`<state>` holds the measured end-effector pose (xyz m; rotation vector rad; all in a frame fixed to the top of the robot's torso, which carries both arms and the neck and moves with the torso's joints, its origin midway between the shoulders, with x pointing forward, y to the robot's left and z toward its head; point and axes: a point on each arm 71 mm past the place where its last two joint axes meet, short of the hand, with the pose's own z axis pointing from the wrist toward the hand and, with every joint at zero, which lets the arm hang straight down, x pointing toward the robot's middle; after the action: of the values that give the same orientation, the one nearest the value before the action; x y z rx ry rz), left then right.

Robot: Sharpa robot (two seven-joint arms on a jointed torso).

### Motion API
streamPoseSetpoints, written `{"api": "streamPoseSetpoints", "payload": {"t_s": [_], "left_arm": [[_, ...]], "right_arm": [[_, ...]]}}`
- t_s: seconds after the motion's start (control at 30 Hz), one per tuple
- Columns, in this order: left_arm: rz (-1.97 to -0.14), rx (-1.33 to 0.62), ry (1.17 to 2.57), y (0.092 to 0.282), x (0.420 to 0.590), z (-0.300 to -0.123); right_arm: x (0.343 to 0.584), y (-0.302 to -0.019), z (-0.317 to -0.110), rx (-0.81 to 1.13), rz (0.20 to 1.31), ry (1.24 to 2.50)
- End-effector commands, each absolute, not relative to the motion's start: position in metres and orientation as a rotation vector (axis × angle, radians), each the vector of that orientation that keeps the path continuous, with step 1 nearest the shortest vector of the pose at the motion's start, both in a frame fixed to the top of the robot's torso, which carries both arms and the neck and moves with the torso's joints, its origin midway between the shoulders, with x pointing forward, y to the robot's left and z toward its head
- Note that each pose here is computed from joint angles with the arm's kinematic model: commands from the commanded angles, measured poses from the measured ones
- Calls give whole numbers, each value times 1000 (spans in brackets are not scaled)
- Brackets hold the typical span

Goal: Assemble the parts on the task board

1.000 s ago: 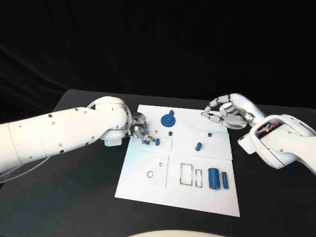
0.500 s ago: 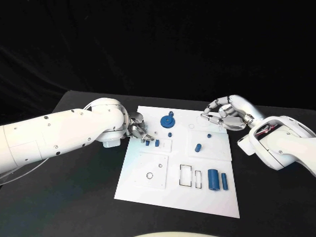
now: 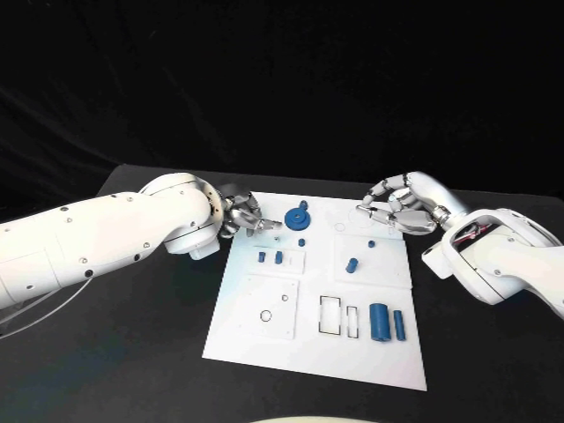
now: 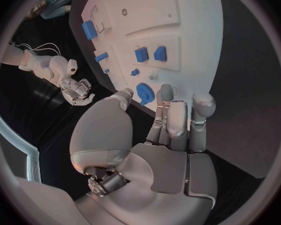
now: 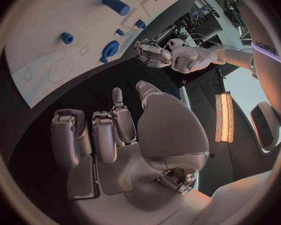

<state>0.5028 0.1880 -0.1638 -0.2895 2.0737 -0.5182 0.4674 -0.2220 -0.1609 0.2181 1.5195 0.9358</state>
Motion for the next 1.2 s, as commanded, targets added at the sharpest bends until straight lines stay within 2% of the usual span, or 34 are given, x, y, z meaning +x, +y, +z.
{"api": "streamPoseSetpoints", "payload": {"t_s": [0.03,0.27,0.47,0.8,1.2], "left_arm": [[-717,-304,1924,178,504,-153],[-844,-38,1717,157,499,-153],[-798,206,1601,137,491,-166],[-670,378,1663,122,490,-186],[-601,426,1738,113,491,-196]], "right_arm": [[467,-222,-161,213,942,1518],[467,-222,-163,216,942,1520],[467,-222,-164,218,942,1523],[468,-221,-164,219,945,1524],[468,-220,-165,221,947,1523]]}}
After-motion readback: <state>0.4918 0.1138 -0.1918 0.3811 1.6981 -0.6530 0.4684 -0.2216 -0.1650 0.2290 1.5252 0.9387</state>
